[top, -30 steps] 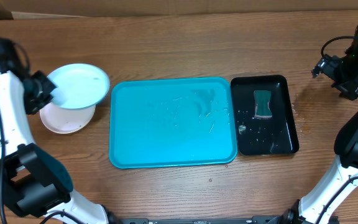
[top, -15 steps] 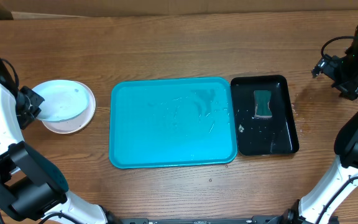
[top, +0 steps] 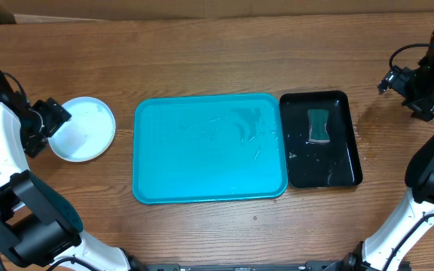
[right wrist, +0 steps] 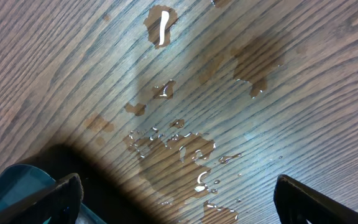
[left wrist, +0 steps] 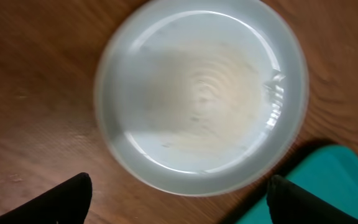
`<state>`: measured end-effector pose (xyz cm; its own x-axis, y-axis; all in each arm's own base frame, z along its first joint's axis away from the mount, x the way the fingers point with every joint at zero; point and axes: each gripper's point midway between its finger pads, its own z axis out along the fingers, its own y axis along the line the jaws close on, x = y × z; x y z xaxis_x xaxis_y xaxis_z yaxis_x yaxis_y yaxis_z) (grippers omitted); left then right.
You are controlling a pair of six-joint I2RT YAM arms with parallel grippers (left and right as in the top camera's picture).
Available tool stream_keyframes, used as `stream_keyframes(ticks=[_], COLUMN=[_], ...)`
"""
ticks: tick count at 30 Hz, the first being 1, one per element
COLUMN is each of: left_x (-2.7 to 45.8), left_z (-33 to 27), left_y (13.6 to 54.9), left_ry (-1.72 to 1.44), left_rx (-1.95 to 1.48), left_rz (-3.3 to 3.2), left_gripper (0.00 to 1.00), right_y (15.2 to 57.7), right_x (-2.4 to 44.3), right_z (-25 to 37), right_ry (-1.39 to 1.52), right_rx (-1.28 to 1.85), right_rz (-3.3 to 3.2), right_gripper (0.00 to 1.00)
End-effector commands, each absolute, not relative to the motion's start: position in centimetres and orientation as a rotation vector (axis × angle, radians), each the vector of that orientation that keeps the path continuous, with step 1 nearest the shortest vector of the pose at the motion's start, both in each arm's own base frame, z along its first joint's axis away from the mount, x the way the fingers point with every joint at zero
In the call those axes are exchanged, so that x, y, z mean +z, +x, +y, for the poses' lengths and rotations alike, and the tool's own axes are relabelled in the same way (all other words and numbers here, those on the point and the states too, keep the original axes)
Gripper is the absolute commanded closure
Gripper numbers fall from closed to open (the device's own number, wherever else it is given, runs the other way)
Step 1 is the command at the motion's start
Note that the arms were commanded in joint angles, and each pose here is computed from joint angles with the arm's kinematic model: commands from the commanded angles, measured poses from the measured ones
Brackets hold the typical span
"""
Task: Clean dirty plates on tray and stack at the side
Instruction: 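Release the plate and hold left gripper above the stack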
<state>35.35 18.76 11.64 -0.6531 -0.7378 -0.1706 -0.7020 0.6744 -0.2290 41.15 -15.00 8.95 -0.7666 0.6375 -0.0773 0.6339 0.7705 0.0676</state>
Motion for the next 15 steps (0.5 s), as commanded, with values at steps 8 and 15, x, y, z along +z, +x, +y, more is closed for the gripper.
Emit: stream_keyframes(ticks=[8, 15], left_x=[13.3, 13.3], left_z=[9.2, 5.4], left_y=[39.5, 40.2], left_ry=[-0.669, -0.541], left_rx=[-0.562, -0.585], left_rz=[2.709, 2.751], left_gripper=[0.0, 0.0], right_y=[41.7, 41.7], right_x=[10.7, 10.7], right_z=[-15.2, -15.2], right_ry=[1.02, 1.02], right_rx=[0.056, 0.056], right_rz=[2.817, 2.817], right_gripper=[0.0, 0.0])
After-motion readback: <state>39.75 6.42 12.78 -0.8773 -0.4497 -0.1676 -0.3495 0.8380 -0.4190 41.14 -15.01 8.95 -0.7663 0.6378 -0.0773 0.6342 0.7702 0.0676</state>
